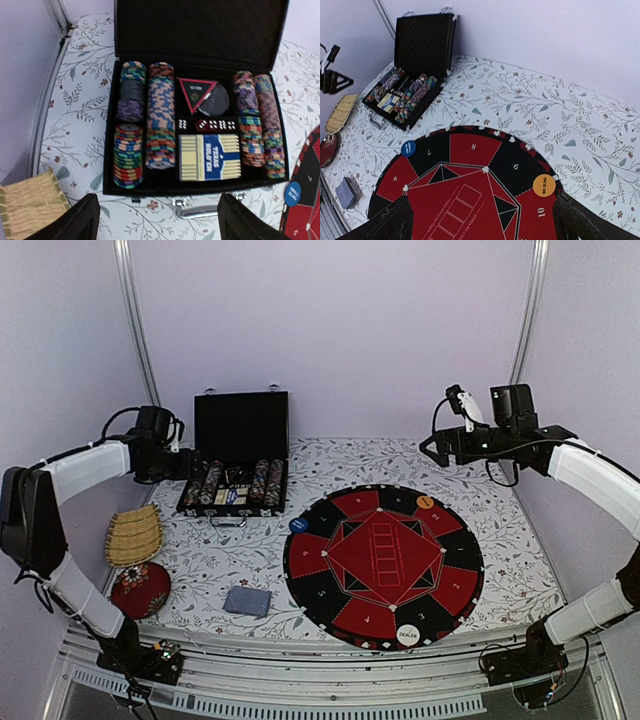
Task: Distribute texas hold em gaming equipment
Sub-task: Pick up the pile of poker chips from the chip case.
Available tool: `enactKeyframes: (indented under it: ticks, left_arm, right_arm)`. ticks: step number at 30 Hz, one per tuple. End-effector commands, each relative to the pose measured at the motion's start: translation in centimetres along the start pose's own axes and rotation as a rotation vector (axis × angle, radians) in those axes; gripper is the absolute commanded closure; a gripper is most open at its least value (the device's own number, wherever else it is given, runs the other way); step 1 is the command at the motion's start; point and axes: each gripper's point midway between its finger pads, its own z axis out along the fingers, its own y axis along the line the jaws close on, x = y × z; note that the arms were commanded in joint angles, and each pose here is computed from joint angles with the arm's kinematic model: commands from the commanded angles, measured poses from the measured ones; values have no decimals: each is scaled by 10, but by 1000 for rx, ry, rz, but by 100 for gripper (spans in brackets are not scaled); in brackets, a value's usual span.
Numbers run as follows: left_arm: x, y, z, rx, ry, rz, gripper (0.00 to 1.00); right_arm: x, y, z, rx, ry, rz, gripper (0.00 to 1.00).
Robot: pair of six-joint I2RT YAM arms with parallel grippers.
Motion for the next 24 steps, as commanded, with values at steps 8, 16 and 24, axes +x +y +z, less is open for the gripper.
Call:
enactKeyframes:
  ticks: [8, 16, 24]
  left_arm:
    - [-9, 23, 48, -5, 175, 344, 19]
    - [20, -9, 69, 292, 197, 744, 30]
    - [7, 13, 52, 412, 61, 925, 33]
  right_arm:
    - [27, 26, 4, -169, 46, -66, 1]
    - [39, 30, 16, -213, 84, -42, 1]
    - [48, 30, 22, -228, 113, -32, 1]
